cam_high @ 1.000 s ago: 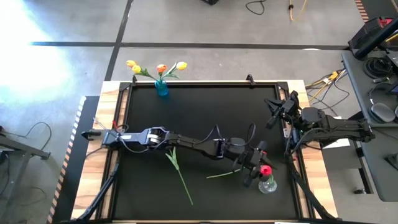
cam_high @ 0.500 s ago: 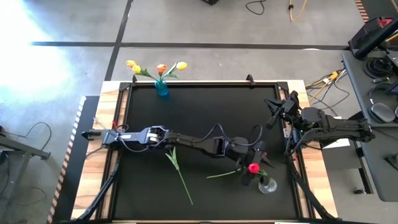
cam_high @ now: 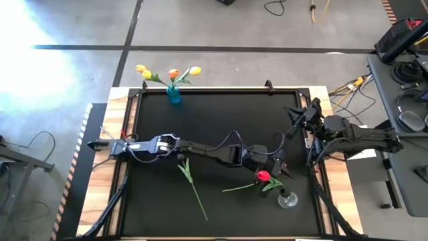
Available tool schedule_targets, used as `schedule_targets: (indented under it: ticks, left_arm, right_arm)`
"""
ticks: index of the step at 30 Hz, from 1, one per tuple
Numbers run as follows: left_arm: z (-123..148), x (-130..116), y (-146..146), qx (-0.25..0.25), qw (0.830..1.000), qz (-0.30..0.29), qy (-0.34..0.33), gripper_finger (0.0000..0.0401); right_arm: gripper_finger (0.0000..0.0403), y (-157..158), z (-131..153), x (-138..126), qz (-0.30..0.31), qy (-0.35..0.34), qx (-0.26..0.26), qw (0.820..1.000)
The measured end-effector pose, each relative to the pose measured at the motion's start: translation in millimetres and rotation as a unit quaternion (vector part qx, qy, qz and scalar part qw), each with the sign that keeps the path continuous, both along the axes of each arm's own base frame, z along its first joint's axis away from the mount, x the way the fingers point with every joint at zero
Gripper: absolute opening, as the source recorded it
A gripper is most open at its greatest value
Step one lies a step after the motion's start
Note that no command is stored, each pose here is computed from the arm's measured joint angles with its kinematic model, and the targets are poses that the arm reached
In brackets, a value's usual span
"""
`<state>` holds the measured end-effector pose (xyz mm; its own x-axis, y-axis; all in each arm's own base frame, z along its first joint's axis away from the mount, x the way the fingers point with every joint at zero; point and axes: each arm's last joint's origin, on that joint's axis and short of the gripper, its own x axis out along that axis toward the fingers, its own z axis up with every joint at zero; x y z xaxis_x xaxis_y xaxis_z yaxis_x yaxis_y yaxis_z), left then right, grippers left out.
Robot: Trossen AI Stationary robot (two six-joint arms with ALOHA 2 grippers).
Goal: Sort flowers into vase by color
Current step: Put the top red flower into the transparent vase
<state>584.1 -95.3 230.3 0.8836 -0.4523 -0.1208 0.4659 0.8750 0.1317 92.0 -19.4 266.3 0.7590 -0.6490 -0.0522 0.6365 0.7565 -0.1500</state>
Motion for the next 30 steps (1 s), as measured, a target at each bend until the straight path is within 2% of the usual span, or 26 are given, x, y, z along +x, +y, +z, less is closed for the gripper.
schedule_targets:
  ticks: [6,10,13,18,30]
  left_arm:
    - [11.3,-3.5,0.2,0.003,1.000,-0.008,-0.003,0.0196]
    - [10.2,-4.2,-0.3,-0.003,1.000,-0.029,0.006,0.0168]
    - [7.9,-4.4,0.3,-0.001,0.999,-0.029,0.017,0.0124]
    - [6.9,-4.5,0.7,0.009,0.999,-0.030,0.017,0.0015]
    - [4.7,-2.4,-0.1,0.000,1.000,-0.029,0.003,0.0001]
  right_arm:
    - [0.0009,0.1,-0.1,0.0,0.001,0.000,0.000,1.000]
    - [0.0009,0.4,-0.1,0.2,0.008,0.000,0.001,1.000]
    - [0.0009,0.4,-0.2,0.3,0.009,0.000,0.001,1.000]
    - [0.0009,0.4,0.0,0.4,0.009,-0.001,0.001,1.000]
    - [0.0009,0.4,0.4,0.4,0.009,-0.003,0.002,1.000]
